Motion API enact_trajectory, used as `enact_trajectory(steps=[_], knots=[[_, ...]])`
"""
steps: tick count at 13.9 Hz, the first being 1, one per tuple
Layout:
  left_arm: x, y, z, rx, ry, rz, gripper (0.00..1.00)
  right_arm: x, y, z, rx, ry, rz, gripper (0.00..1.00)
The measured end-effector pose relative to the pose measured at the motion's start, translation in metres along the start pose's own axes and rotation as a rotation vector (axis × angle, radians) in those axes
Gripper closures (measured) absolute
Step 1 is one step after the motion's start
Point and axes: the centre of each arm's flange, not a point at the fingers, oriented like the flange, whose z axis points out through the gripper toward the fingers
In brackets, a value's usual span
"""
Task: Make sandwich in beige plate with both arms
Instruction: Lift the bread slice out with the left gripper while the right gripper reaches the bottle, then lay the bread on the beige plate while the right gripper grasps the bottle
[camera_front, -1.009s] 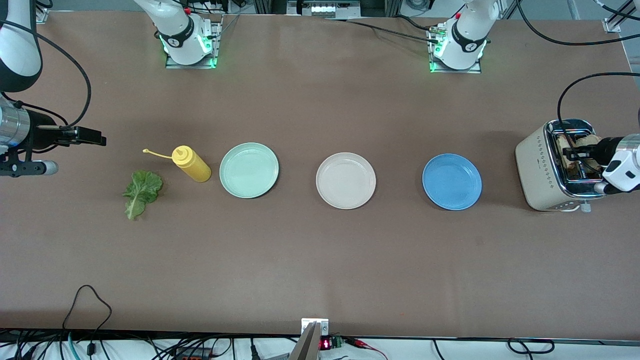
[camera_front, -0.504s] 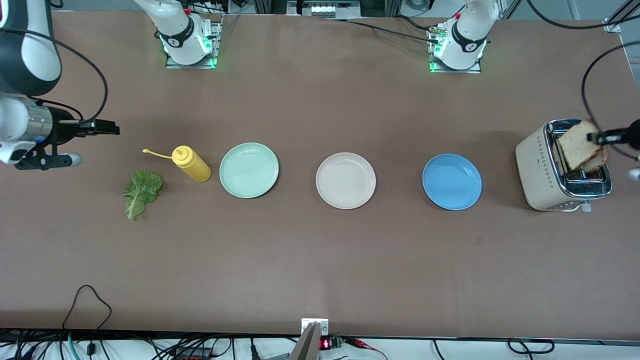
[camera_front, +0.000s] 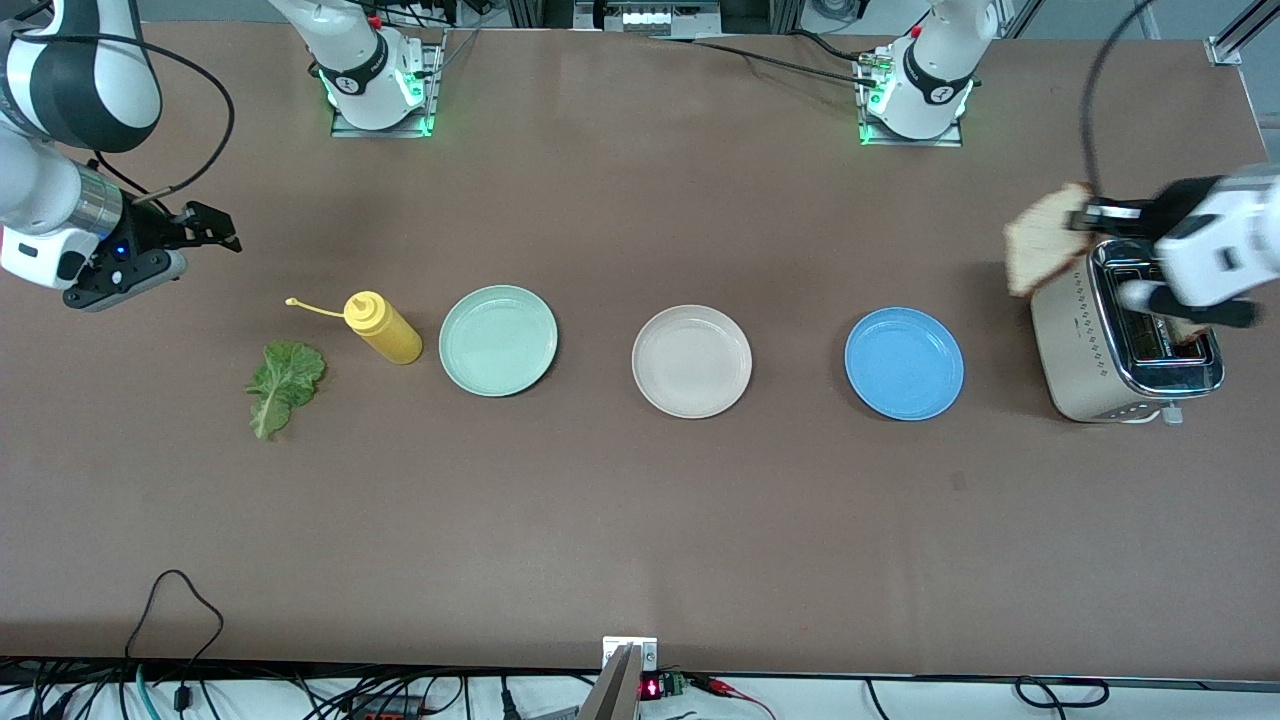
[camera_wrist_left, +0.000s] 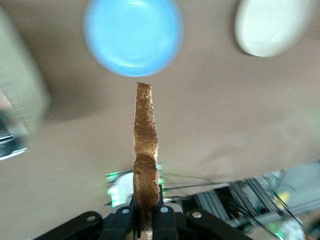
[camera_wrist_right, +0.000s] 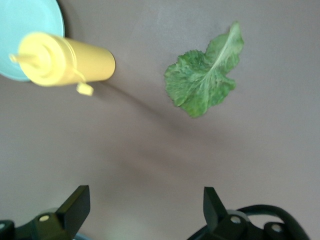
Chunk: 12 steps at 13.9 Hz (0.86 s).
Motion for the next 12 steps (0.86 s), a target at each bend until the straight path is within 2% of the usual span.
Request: enact_trajectory(steps=[2,4,6,8,12], knots=[[0.025,0.057,0.024,-0.038,-0.006,0.032,0.90,-0.003,0.007,0.010,0.002,0.041,-0.123,0.00],[0.054,0.116,0.054,-0.079,0.001,0.065,0.90,-0.002,0.007,0.021,0.070,0.114,-0.246,0.00],[0.088,0.162,0.095,-0.108,0.008,0.103,0.91,-0.016,0.025,0.038,0.161,0.203,-0.302,0.00],[0.124,0.186,0.136,-0.138,0.022,0.127,0.91,-0.037,0.054,0.067,0.250,0.297,-0.343,0.00],[0.176,0.210,0.203,-0.209,0.045,0.128,0.91,-0.040,0.070,0.115,0.344,0.439,-0.450,0.00]])
